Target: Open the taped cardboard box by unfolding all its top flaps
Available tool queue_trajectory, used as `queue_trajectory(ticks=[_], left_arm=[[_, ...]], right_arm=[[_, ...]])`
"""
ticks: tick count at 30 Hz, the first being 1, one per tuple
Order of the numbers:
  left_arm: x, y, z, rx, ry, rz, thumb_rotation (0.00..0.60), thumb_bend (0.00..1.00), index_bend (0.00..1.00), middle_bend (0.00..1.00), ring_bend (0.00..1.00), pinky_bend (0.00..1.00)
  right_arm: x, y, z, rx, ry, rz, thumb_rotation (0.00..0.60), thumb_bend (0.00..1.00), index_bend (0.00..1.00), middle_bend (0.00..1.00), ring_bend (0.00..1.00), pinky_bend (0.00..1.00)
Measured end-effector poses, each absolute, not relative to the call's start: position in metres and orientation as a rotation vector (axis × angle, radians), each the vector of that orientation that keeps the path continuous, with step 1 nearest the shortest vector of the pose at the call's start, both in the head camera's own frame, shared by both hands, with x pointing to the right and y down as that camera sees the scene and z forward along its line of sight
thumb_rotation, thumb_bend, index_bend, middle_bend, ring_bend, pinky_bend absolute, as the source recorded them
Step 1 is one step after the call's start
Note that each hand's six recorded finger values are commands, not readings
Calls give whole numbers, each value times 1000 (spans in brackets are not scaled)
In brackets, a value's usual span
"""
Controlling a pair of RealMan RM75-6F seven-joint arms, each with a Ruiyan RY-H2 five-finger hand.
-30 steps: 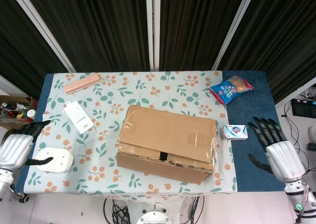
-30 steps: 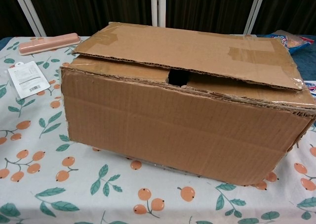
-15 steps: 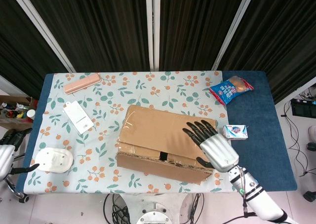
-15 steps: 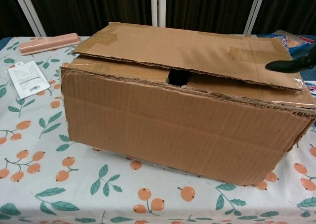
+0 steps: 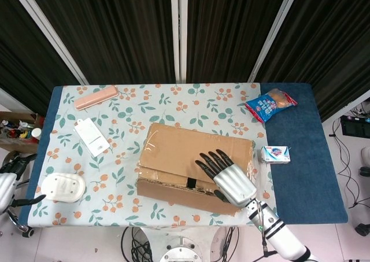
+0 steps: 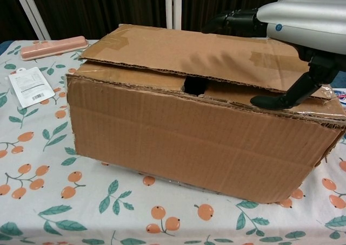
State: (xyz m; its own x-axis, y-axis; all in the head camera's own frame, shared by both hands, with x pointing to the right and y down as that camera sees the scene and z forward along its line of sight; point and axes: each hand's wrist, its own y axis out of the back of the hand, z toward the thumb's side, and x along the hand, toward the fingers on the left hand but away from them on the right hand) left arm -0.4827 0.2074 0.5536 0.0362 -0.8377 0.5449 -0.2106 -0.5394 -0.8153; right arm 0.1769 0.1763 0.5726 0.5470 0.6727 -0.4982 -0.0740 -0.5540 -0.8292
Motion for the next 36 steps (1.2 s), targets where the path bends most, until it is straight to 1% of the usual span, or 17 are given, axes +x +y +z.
queue_trajectory(ticks=[11, 14, 18, 21, 27, 31, 36], left_arm=[[-488, 211, 558, -1805, 1059, -1545, 521, 32, 89, 145, 118, 179], [-487, 211, 559, -1809, 1059, -1543, 523, 32, 89, 145, 118, 179], [-486, 211, 561, -1813, 1050, -1548, 522, 33, 89, 145, 118, 179], [-486, 209, 561, -1814, 1047, -1545, 522, 34, 89, 145, 118, 179], [-484, 207, 559, -1809, 1043, -1538, 519, 34, 89, 145, 118, 179], [-483, 205, 557, -1805, 1056, -1529, 523, 34, 89, 145, 118, 179], [-482, 204, 557, -1807, 1056, -1521, 523, 34, 89, 145, 118, 179]], right_arm=[[183, 171, 589, -1878, -502, 1146, 600, 203, 0, 0, 0, 0], [183, 167, 586, -1864, -527, 1138, 600, 206, 0, 0, 0, 0], [187, 156, 575, -1827, -582, 1119, 600, 212, 0, 0, 0, 0], [195, 144, 566, -1781, -617, 1117, 600, 227, 0, 0, 0, 0], [212, 109, 551, -1654, -657, 1140, 600, 254, 0, 0, 0, 0], [222, 79, 540, -1585, -697, 1170, 600, 275, 0, 0, 0, 0], [232, 45, 534, -1532, -748, 1211, 600, 309, 0, 0, 0, 0]])
